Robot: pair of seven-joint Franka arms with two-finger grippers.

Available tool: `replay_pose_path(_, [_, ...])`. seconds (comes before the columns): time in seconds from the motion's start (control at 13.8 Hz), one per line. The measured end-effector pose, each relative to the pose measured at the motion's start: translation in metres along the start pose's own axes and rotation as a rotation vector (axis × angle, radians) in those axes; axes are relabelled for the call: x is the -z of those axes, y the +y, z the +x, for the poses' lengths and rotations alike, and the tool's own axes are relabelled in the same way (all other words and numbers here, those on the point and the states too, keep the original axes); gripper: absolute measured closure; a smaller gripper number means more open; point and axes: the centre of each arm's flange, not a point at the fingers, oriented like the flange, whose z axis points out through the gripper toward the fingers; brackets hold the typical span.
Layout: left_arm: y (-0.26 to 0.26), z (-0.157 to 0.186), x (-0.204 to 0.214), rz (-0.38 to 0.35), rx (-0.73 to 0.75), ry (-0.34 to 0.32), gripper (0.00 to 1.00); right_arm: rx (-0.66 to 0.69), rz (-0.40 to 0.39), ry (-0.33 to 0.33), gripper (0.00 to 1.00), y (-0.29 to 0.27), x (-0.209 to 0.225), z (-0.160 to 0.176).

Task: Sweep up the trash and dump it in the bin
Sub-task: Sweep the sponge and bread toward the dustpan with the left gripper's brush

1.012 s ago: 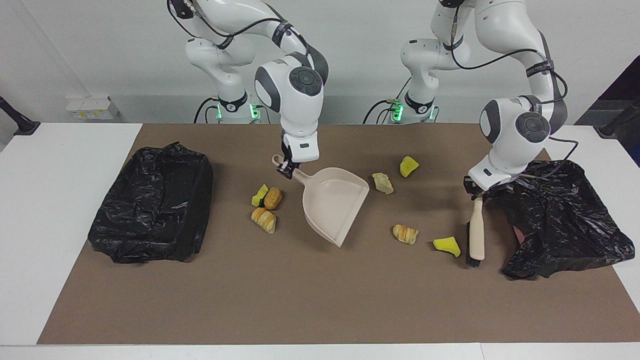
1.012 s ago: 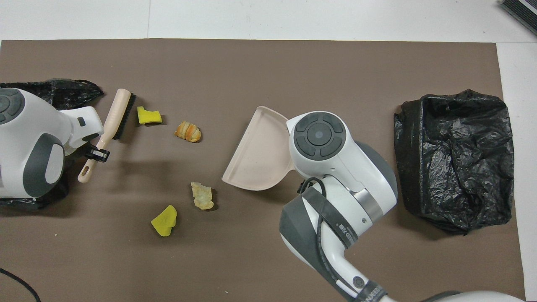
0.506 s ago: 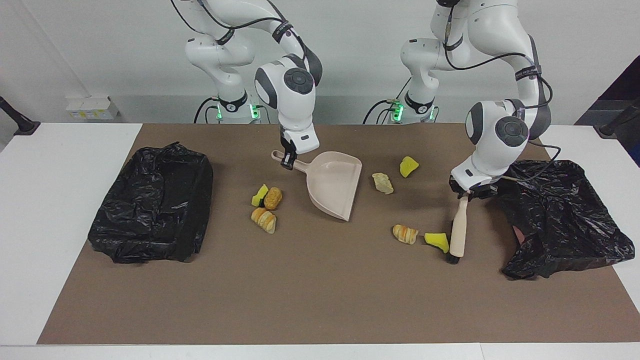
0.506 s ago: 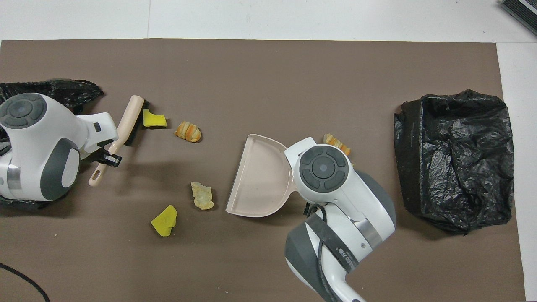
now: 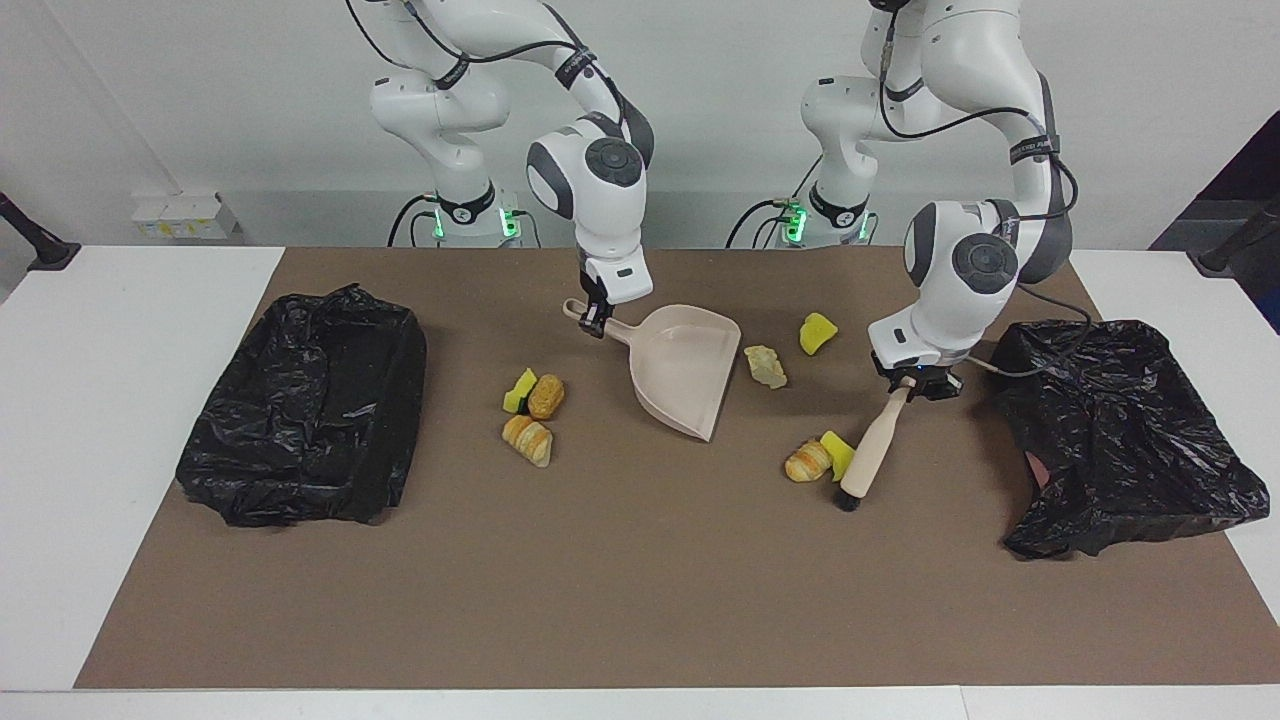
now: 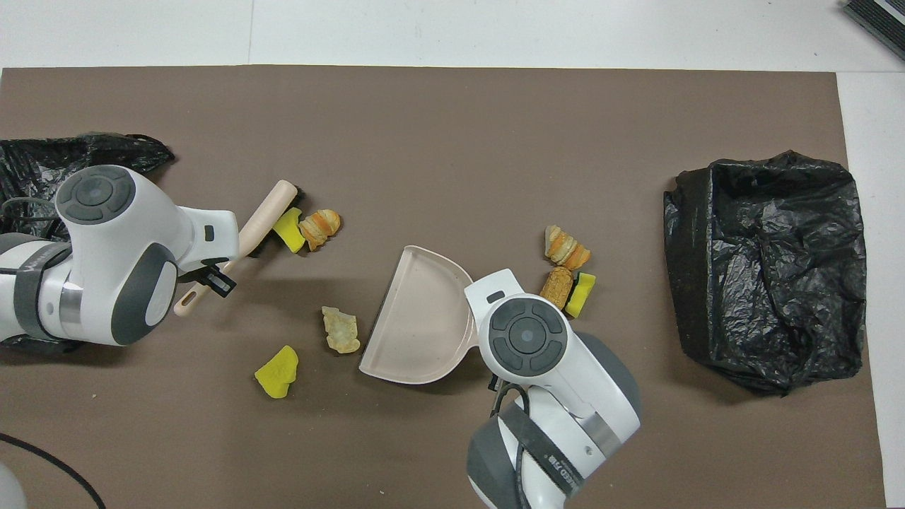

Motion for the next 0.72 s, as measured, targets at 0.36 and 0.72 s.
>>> replay_pose_path(0.36, [0.058,0.006,-0.007,-0.013,-0.141,-0.024,0.73,0.012,-0.009,0.005,0.68,-0.005,0.001,0.004])
replay_pose_path(0.72, [0.118,-0.004,-0.005,-0.131,-0.147,-0.081,0.73,0.033,-0.051,-0.058,0.68,-0.023,0.003,0.005])
